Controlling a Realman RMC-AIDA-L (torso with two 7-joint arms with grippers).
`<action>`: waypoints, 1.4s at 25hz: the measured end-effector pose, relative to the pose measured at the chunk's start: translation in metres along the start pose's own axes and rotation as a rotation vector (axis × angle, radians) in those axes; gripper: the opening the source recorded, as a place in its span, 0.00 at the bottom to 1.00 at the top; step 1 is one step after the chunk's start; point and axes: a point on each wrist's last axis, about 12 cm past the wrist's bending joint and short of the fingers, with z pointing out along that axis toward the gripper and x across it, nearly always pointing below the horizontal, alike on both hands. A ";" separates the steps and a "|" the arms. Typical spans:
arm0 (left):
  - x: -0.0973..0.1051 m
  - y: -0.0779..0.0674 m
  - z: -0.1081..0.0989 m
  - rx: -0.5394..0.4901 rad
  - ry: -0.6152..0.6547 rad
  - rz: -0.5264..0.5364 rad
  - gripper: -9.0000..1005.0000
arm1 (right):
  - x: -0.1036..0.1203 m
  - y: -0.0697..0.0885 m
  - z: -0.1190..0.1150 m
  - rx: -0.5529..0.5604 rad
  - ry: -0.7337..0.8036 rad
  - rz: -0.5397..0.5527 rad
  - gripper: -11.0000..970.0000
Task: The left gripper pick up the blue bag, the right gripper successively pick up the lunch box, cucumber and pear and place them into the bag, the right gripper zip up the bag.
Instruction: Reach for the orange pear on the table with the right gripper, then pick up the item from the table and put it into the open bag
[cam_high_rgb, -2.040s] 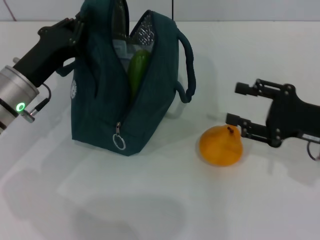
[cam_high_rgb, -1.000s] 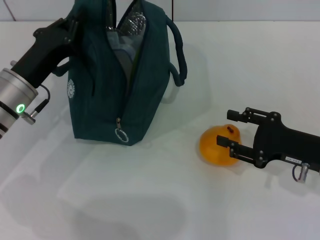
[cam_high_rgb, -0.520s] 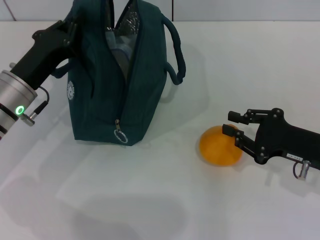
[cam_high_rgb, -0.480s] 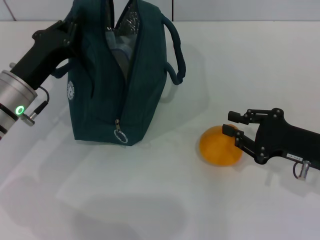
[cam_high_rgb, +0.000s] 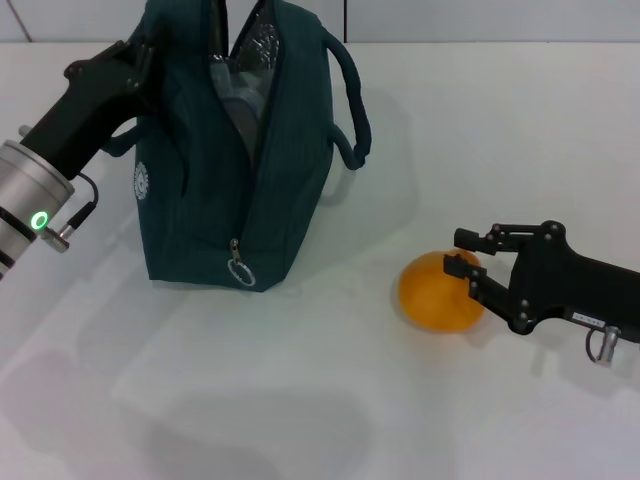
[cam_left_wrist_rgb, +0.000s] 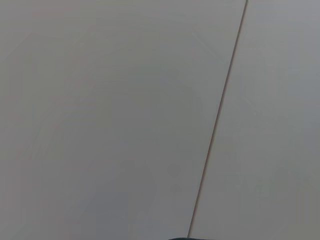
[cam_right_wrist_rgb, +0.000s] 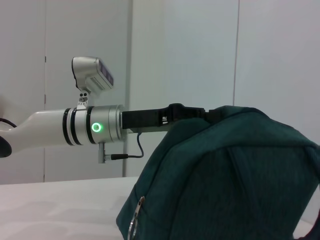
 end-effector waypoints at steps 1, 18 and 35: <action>0.000 0.000 0.000 0.000 0.000 0.000 0.05 | 0.000 0.000 -0.001 0.002 -0.001 -0.001 0.27; 0.000 0.002 -0.004 -0.009 -0.001 -0.001 0.05 | 0.002 0.002 0.002 -0.009 0.014 -0.006 0.20; 0.000 0.002 -0.004 -0.012 -0.007 -0.002 0.05 | 0.002 0.001 0.006 -0.005 0.016 -0.024 0.06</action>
